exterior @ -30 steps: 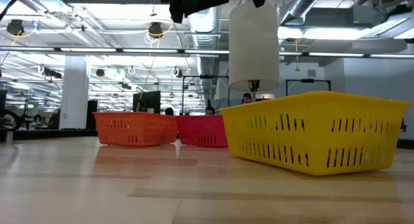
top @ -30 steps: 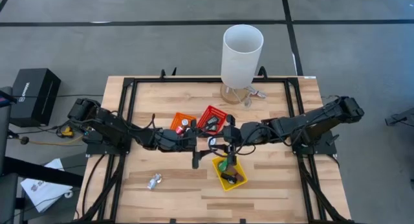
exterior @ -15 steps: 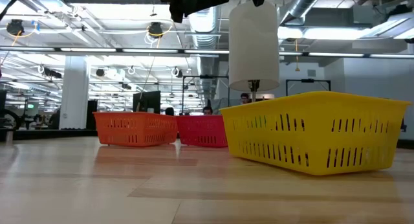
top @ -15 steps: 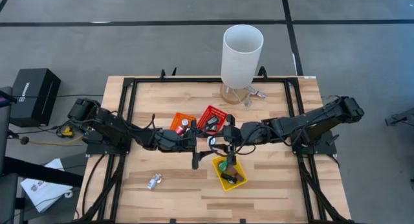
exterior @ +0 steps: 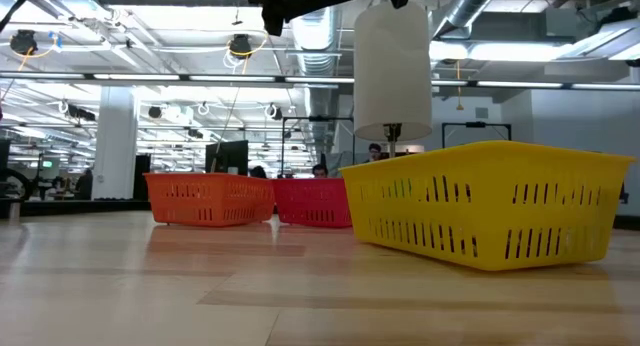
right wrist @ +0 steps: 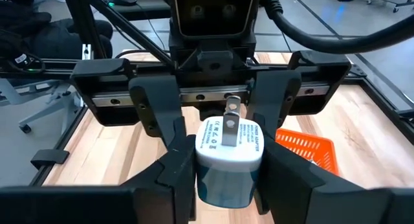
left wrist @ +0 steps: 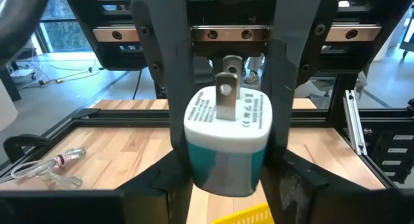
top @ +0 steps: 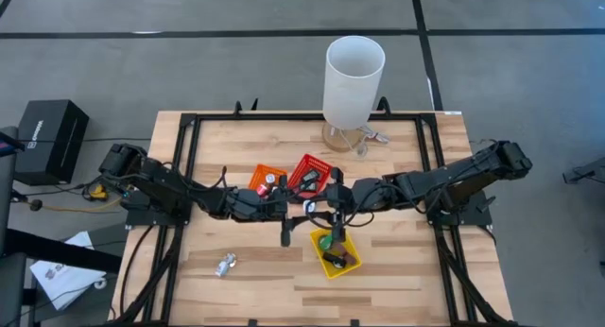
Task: Pick & Place Office items
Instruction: Put the blue charger adapter into the orange bin, then put the white wrist watch into the yellow bin
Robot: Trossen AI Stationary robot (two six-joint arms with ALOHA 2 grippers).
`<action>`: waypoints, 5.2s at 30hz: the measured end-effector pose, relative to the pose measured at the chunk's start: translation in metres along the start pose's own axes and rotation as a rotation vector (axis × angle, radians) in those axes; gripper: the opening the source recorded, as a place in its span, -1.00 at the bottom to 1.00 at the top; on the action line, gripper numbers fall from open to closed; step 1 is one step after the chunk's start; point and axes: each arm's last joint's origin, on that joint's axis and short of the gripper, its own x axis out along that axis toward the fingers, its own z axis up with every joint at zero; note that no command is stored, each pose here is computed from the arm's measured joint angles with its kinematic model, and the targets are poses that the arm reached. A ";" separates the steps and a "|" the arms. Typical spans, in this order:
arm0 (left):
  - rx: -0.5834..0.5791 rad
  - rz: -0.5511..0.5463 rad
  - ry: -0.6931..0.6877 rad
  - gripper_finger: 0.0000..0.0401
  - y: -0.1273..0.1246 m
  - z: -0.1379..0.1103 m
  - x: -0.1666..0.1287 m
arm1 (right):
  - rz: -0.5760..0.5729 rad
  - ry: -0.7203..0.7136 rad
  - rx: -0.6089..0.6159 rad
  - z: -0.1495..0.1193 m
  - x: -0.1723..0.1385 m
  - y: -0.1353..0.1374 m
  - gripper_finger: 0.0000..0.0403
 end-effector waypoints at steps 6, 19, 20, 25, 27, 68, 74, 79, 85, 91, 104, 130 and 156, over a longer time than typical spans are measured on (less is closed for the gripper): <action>0.001 0.000 0.000 -0.31 0.000 0.000 0.000 | 0.001 0.000 0.000 0.000 0.000 0.000 -0.29; -0.007 -0.001 0.000 -0.31 0.000 0.000 0.000 | -0.003 0.001 0.000 0.000 0.000 0.000 -0.11; -0.007 -0.002 0.000 -0.30 0.000 0.000 0.000 | -0.003 0.001 0.000 0.000 0.000 0.000 -0.08; -0.007 -0.006 0.001 -0.28 0.000 0.000 0.000 | -0.009 0.000 0.000 0.000 0.000 -0.001 0.07; -0.008 -0.006 0.000 -0.30 0.000 0.000 0.000 | -0.010 -0.001 -0.003 0.001 -0.003 -0.002 0.12; -0.079 0.331 0.438 -0.30 0.047 -0.016 -0.031 | -0.367 0.280 -0.014 -0.076 -0.058 -0.020 0.17; -0.170 0.468 0.618 -0.30 0.074 -0.018 -0.059 | -0.466 0.293 0.007 -0.088 -0.054 -0.036 0.17; -0.216 0.556 0.724 -0.30 0.088 -0.029 -0.064 | -0.498 0.285 0.034 -0.087 -0.052 -0.045 0.17; -0.226 0.619 0.786 -0.30 0.099 -0.045 -0.054 | -0.502 0.287 0.037 -0.087 -0.052 -0.047 0.17; -0.220 0.673 0.881 -0.30 0.106 -0.067 -0.045 | -0.499 0.289 0.037 -0.087 -0.052 -0.047 0.17; -0.265 0.685 1.005 -0.19 0.121 -0.086 -0.042 | -0.499 0.292 0.036 -0.087 -0.052 -0.047 0.17; -0.556 0.303 0.912 0.02 0.091 -0.036 -0.067 | -0.498 0.291 0.036 -0.087 -0.052 -0.047 0.17; -0.703 0.155 1.218 0.02 -0.077 -0.071 -0.126 | -0.484 0.183 0.087 -0.077 -0.048 -0.045 0.17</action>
